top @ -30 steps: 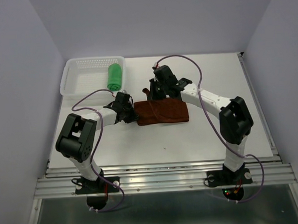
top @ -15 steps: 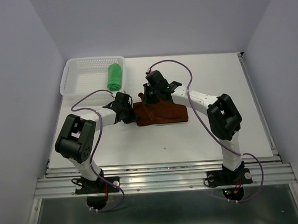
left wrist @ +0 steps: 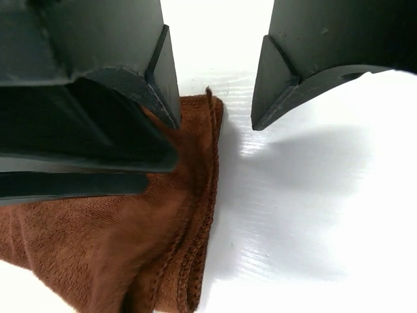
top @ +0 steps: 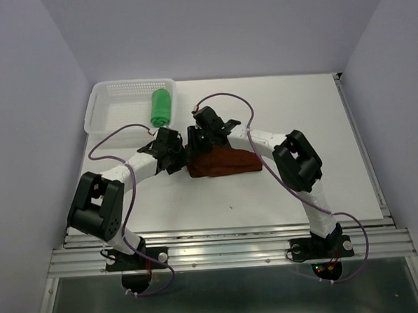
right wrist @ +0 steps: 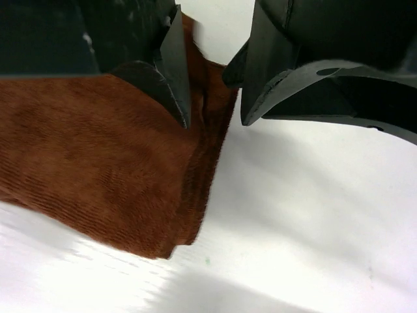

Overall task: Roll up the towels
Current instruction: Fold the towel

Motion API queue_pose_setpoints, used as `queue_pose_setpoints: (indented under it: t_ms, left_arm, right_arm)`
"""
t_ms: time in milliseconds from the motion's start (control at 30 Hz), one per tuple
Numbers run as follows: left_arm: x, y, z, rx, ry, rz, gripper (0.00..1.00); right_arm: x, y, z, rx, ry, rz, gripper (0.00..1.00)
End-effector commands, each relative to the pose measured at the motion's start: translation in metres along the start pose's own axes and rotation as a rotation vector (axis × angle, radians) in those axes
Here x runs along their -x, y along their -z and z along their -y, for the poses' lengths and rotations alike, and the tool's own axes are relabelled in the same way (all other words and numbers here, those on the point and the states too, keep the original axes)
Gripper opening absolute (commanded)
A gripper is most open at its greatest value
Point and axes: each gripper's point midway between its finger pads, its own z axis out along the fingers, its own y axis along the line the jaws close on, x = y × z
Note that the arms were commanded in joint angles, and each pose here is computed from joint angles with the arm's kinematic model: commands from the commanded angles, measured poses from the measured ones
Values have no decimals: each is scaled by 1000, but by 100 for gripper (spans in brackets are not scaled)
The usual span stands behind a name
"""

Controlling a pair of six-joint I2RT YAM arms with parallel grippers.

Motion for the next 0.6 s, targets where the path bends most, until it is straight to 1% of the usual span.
queue_pose_setpoints:
  t_ms: [0,67,100,167,233,300,333,367,400,433,467,500,533,567]
  left_arm:
    - [10,16,-13,51,16,57,58]
    - [6,20,-18,67,22,52,58]
    - [7,26,-18,66,26,62,59]
    - [4,31,-24,78,32,68,62]
    - [6,41,-26,74,36,91,63]
    - [3,45,-28,68,27,86,72]
    - [4,50,-26,57,25,90,76]
    - [2,52,-21,32,17,79,83]
    - [2,53,-19,20,13,73,86]
    - [3,57,-15,-1,15,76,91]
    - [5,59,-7,-32,10,81,94]
    - [6,62,0,-61,11,82,99]
    - [5,66,12,-105,4,80,99]
    - [10,69,21,-127,-4,95,99]
  right_arm:
    - [16,4,-38,129,20,24,46]
    - [17,6,-43,154,26,17,51]
    - [18,8,-46,166,34,18,55]
    - [23,16,-51,176,49,33,57]
    - [28,23,-53,173,76,56,62]
    - [39,38,-58,172,105,98,69]
    - [42,43,-56,160,131,115,88]
    - [47,49,-51,151,130,130,100]
    - [63,65,-44,142,116,170,100]
    - [68,72,-35,130,101,182,100]
    - [65,75,-17,103,78,173,100]
    - [82,93,5,80,46,214,100]
    - [85,100,21,58,26,222,100]
    - [77,100,44,26,7,207,100]
